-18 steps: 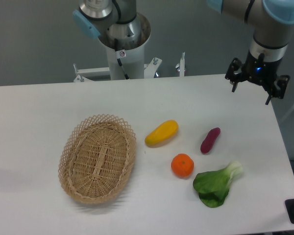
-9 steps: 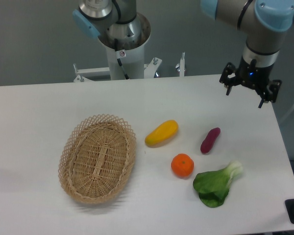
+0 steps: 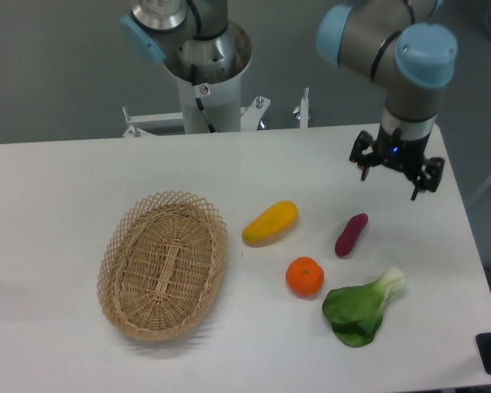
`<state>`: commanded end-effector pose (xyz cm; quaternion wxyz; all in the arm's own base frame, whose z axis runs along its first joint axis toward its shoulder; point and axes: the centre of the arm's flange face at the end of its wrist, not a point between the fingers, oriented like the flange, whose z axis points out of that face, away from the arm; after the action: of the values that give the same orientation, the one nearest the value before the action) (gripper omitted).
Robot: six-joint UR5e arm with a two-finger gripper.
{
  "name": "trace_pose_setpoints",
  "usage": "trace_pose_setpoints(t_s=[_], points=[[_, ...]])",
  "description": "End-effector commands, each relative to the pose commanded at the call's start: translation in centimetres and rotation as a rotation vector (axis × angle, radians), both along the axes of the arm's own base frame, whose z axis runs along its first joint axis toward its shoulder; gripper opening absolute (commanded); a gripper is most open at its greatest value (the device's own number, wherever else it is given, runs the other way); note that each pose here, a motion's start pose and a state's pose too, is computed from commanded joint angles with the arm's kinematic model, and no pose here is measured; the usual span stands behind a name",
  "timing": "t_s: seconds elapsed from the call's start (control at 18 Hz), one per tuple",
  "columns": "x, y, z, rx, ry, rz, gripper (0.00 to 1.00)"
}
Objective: Pick up the sweet potato from the table
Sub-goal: 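Move the open gripper over the purple sweet potato and lower it, then close the gripper around the purple sweet potato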
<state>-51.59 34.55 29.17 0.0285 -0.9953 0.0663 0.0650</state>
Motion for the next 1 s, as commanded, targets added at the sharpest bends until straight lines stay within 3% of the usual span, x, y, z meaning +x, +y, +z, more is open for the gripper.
trace_pose_setpoints(t_s=[0.28,0.44,0.61,1.0], points=[[0.5,0.2,-4.2,-0.013,-0.029,-0.02,1.0],[0.4,0.7,-5.6,0.004,0.01,-0.032,1.0],[1.8,1.6,-8.2,-0.014,-0.022,-0.052,1.0],[3.0,1.2,-9.7,-0.023,-0.046,-0.043,1.0]])
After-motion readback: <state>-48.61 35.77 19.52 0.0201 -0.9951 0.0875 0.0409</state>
